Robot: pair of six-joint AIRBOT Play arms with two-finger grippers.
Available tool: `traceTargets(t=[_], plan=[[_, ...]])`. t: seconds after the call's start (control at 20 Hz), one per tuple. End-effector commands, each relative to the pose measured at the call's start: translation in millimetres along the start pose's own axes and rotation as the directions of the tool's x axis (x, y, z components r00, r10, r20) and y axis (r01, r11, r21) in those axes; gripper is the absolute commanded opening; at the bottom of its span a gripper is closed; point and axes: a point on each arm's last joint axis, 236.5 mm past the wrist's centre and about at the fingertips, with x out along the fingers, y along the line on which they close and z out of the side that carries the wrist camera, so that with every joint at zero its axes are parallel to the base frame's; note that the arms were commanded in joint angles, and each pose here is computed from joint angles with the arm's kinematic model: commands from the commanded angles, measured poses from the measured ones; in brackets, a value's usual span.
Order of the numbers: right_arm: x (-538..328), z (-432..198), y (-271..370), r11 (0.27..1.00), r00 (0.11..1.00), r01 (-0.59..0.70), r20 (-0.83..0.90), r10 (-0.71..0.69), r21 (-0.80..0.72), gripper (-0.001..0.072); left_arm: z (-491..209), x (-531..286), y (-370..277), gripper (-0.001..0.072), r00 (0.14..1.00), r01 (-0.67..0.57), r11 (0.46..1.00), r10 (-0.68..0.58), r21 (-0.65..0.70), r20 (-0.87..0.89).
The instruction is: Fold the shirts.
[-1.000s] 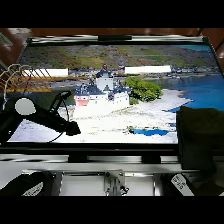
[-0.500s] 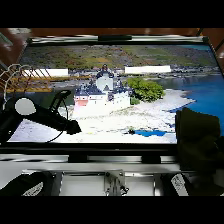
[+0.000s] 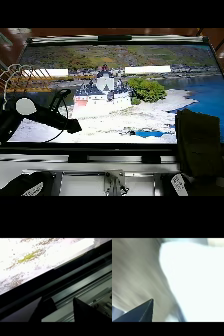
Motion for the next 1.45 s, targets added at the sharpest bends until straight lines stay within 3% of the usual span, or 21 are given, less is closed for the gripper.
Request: traceTargets(t=[0.0,0.05,0.15,0.25,0.3,0.45,0.6,1.4], plan=[[-80.9,85.7,129.4,0.892,0.831,-0.359,0.342,0.440,-0.274,0.0615,23.1,2.4,19.0,0.0446,0.995,-0.074,0.997,0.073,0.015,0.070],[-92.3,77.9,187.7,0.804,0.775,-0.430,0.289,0.562,-0.410,0.0663,29.9,2.9,28.5,0.0446,0.992,-0.112,0.994,0.111,0.017,0.058],[-93.6,30.8,282.4,0.656,0.763,-0.432,0.136,0.632,-0.620,0.0663,49.6,-2.2,37.6,0.0497,0.987,-0.159,0.987,0.158,0.004,0.027],[-66.7,-28.1,331.0,0.570,0.860,-0.290,0.052,0.507,-0.769,0.0664,85.7,-13.0,34.0,0.0611,0.984,-0.167,0.986,0.165,0.023,0.061],[-47.6,-55.6,339.8,0.555,0.912,-0.236,0.015,0.409,-0.798,0.0664,103.0,-18.8,32.7,0.0613,0.982,-0.172,0.985,0.171,0.011,0.085],[-8.9,-131.6,347.3,0.466,0.950,-0.303,-0.225,0.217,-0.831,0.0664,121.7,-32.7,52.4,0.0613,0.958,-0.278,0.960,0.279,-0.018,0.059],[-1.7,-150.5,359.0,0.474,0.926,-0.377,-0.310,0.216,-0.796,0.0664,108.3,-37.2,74.6,0.0613,0.923,-0.385,0.923,0.385,-0.017,-0.006],[-0.9,-148.1,357.9,0.476,0.930,-0.367,-0.301,0.212,-0.799,0.0664,104.0,-36.4,73.0,0.0612,0.924,-0.383,0.922,0.382,-0.058,-0.025]])
